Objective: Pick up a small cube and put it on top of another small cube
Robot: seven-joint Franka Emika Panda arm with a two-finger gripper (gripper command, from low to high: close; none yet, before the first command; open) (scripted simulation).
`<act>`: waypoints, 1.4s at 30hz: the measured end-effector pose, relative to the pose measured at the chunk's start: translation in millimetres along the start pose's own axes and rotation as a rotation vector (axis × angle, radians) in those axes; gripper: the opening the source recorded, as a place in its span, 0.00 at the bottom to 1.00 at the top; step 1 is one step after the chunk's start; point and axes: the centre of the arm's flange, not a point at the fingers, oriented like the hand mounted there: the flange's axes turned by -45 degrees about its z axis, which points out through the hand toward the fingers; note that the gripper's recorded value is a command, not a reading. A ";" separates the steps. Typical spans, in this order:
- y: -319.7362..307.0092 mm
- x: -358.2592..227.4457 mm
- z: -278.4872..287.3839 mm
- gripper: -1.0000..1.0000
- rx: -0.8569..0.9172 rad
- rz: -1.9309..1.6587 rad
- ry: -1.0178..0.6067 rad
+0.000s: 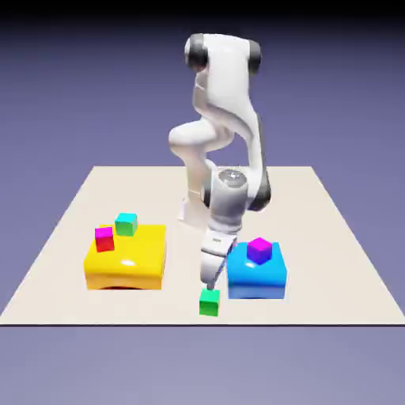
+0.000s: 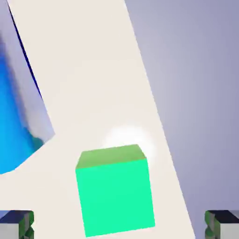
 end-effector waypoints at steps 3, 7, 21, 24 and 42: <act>1.5 2.3 27.3 0.50 -0.002 -0.001 -0.002; 0.0 3.9 69.6 0.00 0.000 0.000 0.000; -40.0 61.3 -87.8 0.00 0.006 -0.106 0.100; -68.4 79.4 -124.9 0.00 0.000 -0.148 0.098; -127.5 91.8 -151.0 1.00 -0.036 -0.174 -0.001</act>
